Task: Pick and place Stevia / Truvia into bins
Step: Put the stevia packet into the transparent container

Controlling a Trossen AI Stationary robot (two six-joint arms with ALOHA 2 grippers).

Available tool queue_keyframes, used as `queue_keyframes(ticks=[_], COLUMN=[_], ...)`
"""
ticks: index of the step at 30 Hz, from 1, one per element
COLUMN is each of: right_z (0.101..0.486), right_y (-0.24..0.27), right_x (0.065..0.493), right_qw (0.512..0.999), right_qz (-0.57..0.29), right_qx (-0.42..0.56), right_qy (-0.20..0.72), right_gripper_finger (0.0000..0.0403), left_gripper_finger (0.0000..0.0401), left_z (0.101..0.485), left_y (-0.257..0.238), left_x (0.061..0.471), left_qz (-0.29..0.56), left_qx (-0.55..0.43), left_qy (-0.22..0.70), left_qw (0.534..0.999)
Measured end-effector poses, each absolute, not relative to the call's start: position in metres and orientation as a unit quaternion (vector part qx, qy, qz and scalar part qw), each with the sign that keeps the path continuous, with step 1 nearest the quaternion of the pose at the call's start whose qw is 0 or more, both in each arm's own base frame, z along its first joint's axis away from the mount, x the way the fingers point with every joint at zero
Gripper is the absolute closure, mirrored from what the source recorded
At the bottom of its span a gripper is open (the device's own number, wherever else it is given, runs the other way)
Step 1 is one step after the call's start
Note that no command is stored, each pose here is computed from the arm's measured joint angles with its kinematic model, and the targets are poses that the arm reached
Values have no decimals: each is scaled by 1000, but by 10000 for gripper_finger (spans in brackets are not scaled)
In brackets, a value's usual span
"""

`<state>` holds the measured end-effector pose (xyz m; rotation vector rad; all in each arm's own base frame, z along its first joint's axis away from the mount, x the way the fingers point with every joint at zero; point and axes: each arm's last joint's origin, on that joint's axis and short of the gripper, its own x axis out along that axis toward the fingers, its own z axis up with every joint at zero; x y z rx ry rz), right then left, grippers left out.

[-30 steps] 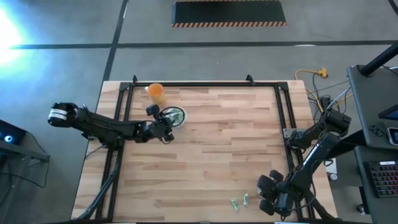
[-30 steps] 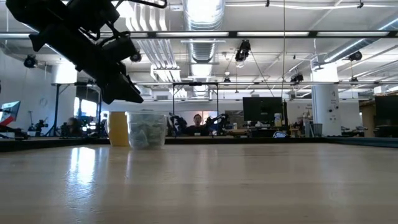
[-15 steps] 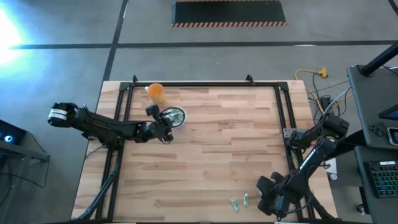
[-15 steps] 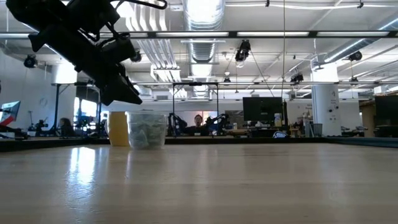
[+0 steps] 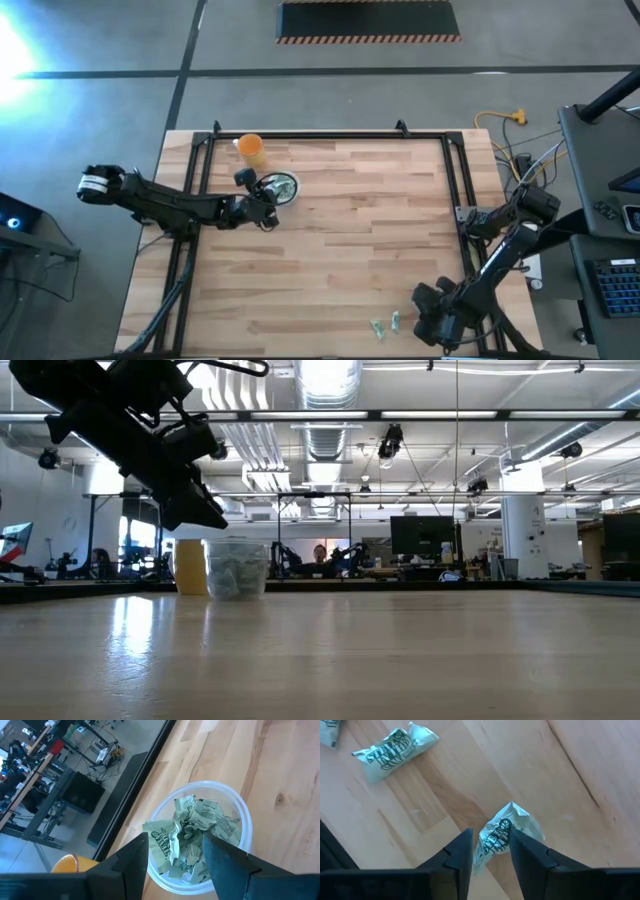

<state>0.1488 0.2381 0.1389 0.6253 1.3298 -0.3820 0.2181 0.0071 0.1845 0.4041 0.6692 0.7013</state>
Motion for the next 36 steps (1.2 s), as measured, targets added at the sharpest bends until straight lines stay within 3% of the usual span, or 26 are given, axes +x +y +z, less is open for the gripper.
queue_keyframes(ticks=[12, 19, 26, 36], right_z=[138, 146, 152, 159], right_y=[240, 239, 223, 178], right_x=[151, 165, 188, 230], right_qw=[734, 811, 885, 894], right_qz=[-137, -96, -107, -230], right_qx=[237, 144, -14, -158], right_qy=[621, 558, 453, 351], right_gripper_finger=[387, 389, 390, 390], left_gripper_finger=[230, 230, 230, 230], left_z=[185, 189, 205, 228], left_y=[7, 6, -1, -24], left_x=[218, 220, 215, 182], left_qz=[335, 335, 327, 258], left_qx=[193, 190, 181, 143], left_qy=[319, 312, 278, 237], left_qw=[865, 868, 885, 926])
